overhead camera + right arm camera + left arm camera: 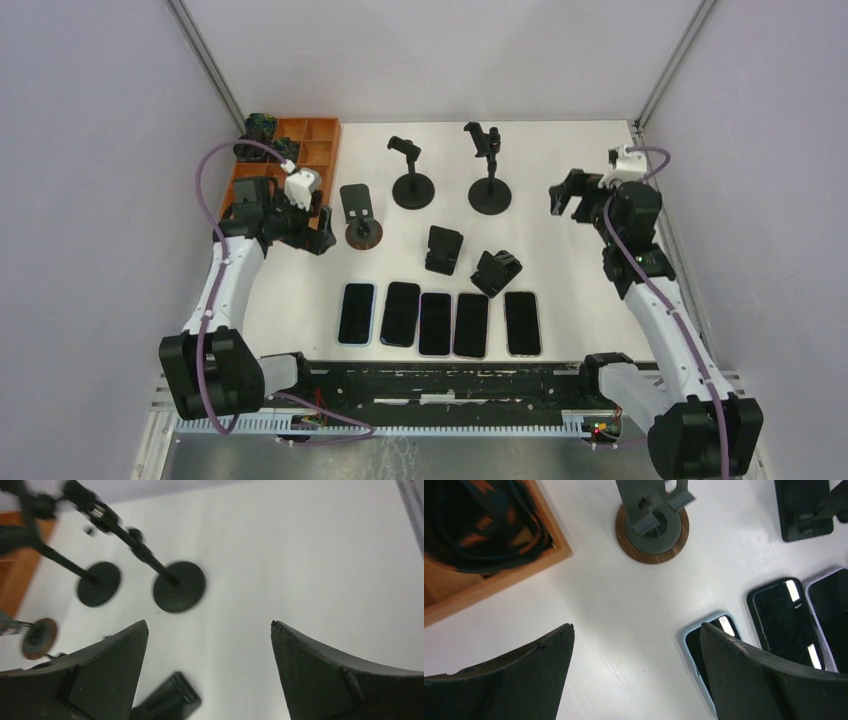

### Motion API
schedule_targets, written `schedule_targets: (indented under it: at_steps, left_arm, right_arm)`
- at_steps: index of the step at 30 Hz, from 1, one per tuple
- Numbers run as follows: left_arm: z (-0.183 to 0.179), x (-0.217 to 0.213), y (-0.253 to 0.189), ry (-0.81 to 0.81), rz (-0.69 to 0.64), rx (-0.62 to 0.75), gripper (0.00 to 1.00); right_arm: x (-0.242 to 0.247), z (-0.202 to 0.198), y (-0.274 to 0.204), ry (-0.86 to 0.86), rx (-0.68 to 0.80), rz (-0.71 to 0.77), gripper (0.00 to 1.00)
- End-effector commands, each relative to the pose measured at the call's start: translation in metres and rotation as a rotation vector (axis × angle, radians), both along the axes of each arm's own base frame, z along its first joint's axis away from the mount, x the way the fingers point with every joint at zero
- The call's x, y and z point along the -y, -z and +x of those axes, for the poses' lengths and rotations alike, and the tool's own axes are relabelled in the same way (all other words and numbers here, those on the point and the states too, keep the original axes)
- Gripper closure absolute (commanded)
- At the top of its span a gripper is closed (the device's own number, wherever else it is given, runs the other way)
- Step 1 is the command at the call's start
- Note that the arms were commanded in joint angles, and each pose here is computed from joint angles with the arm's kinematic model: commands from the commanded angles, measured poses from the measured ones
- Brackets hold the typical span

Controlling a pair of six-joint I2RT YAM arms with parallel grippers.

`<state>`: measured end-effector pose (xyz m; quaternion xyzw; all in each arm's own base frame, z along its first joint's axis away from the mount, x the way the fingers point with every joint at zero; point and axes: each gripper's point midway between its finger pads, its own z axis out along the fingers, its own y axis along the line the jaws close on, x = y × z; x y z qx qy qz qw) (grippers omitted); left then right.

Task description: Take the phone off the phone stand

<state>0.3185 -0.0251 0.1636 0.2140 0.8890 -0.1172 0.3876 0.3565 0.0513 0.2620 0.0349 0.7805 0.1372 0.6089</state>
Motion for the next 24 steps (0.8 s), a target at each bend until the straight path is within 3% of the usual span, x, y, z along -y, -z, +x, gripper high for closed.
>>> schedule_targets:
  at_steps: [1,7,11,17,24]
  left_arm:
    - [0.010,0.014,0.015,0.040,-0.067,0.115,0.00]
    - [0.028,0.018,0.045,-0.019,-0.146,0.198,0.00]
    - [0.045,0.015,0.052,-0.045,-0.158,0.292,0.00]
    - [0.059,0.007,0.075,-0.112,-0.164,0.306,0.00]
    - [0.055,0.012,0.071,-0.099,-0.202,0.474,0.00]
  right_arm:
    - [0.059,-0.024,0.052,0.296,-0.035,-0.118,0.02]
    - [0.091,-0.053,0.089,0.478,0.121,-0.115,0.02]
    - [0.112,-0.072,0.128,0.582,0.077,-0.182,0.02]
    - [0.133,-0.099,0.175,0.665,0.048,-0.299,0.02]
    - [0.147,-0.109,0.181,0.752,0.091,-0.325,0.02]
